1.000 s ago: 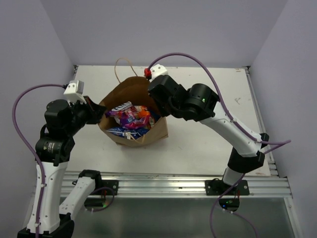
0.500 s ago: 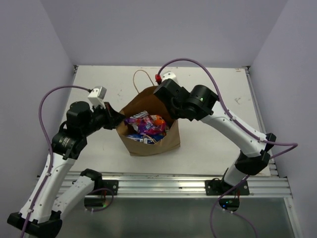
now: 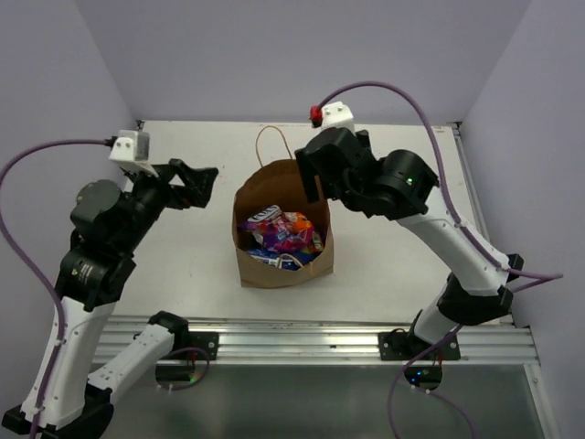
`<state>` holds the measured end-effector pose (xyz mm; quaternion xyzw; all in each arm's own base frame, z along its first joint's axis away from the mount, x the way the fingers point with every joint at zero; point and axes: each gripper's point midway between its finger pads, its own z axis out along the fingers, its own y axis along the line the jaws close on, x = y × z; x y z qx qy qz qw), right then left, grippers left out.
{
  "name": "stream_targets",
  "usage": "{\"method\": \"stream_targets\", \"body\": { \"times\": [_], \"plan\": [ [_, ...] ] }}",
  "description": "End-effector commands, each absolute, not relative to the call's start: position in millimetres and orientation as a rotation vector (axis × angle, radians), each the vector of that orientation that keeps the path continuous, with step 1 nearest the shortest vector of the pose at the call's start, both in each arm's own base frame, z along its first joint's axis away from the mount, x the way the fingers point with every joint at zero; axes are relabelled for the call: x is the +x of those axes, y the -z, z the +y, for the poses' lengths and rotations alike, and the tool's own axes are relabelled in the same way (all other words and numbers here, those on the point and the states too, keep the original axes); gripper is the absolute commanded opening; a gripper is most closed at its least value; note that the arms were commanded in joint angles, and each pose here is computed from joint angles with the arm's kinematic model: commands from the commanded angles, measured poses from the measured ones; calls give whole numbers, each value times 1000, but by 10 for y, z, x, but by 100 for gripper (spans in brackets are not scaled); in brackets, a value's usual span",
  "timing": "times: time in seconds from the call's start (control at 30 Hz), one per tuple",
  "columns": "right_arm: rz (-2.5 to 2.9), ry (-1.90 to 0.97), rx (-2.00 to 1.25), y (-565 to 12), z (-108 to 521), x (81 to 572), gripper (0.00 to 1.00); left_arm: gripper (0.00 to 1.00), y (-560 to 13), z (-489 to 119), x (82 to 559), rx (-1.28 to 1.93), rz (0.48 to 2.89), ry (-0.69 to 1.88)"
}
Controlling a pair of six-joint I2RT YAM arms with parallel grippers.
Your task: Place the snacks into the paper bag
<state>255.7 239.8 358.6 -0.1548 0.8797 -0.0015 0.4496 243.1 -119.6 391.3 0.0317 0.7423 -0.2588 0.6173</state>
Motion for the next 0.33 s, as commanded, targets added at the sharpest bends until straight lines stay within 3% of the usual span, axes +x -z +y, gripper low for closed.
{"method": "stream_targets", "body": {
  "times": [0.0,0.27,0.3],
  "plan": [
    [1990,-29,-155,-4314,1992,2576,85,100,-4624,-643,2378,-77,1498,356],
    [1927,257,-19,-4448,1190,2492,88,100,-4476,-172,2374,-221,1553,100],
    [1909,313,20,-4488,1063,2500,99,100,-4412,-161,2402,-221,1567,80]
  ]
}}
